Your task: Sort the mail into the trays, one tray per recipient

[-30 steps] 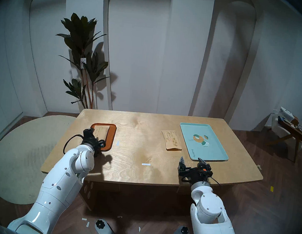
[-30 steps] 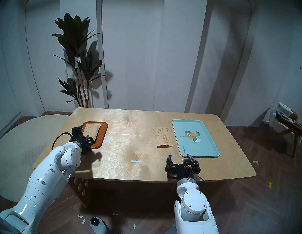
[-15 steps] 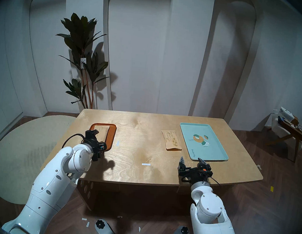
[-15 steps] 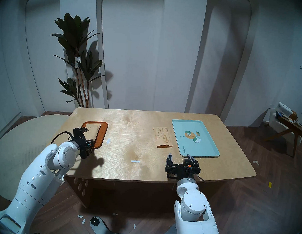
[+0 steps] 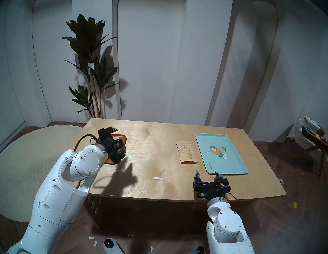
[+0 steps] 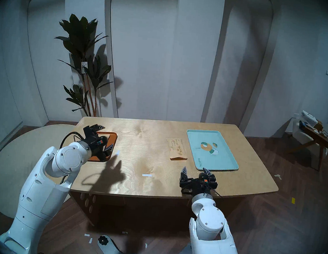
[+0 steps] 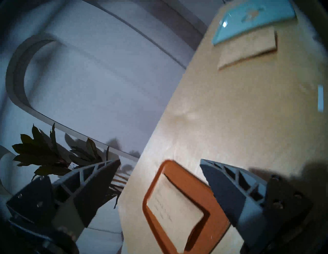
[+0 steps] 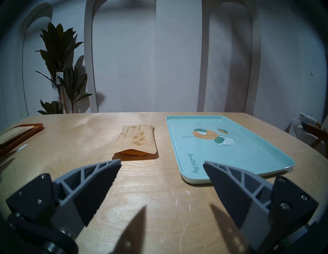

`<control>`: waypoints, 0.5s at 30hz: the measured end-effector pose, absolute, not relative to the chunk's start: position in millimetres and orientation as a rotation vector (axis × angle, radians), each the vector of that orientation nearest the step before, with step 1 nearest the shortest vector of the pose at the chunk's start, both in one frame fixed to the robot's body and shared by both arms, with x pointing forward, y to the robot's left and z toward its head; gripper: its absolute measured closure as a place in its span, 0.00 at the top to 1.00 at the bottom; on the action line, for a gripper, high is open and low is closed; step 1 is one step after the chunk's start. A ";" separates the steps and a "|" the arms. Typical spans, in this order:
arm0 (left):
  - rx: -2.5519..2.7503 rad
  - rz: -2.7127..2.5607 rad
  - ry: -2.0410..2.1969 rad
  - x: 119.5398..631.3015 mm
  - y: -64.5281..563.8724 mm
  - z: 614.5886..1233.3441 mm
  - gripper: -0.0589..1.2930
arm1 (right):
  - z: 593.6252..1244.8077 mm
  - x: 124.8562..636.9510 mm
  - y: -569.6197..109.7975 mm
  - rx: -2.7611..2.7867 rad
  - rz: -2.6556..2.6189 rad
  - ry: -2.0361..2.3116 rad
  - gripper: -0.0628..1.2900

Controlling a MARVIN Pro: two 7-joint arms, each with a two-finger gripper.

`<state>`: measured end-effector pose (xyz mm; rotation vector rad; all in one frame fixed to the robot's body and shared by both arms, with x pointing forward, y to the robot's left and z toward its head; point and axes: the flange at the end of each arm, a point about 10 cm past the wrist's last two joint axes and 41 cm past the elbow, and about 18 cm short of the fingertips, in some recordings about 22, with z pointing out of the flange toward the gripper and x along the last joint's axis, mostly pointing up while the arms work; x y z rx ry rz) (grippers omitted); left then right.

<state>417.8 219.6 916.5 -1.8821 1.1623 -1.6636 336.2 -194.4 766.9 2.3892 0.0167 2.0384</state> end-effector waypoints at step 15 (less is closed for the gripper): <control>-2.129 -2.167 0.762 407.2 194.7 990.5 0.93 | 765.3 336.7 -194.3 2.393 2.034 0.017 0.97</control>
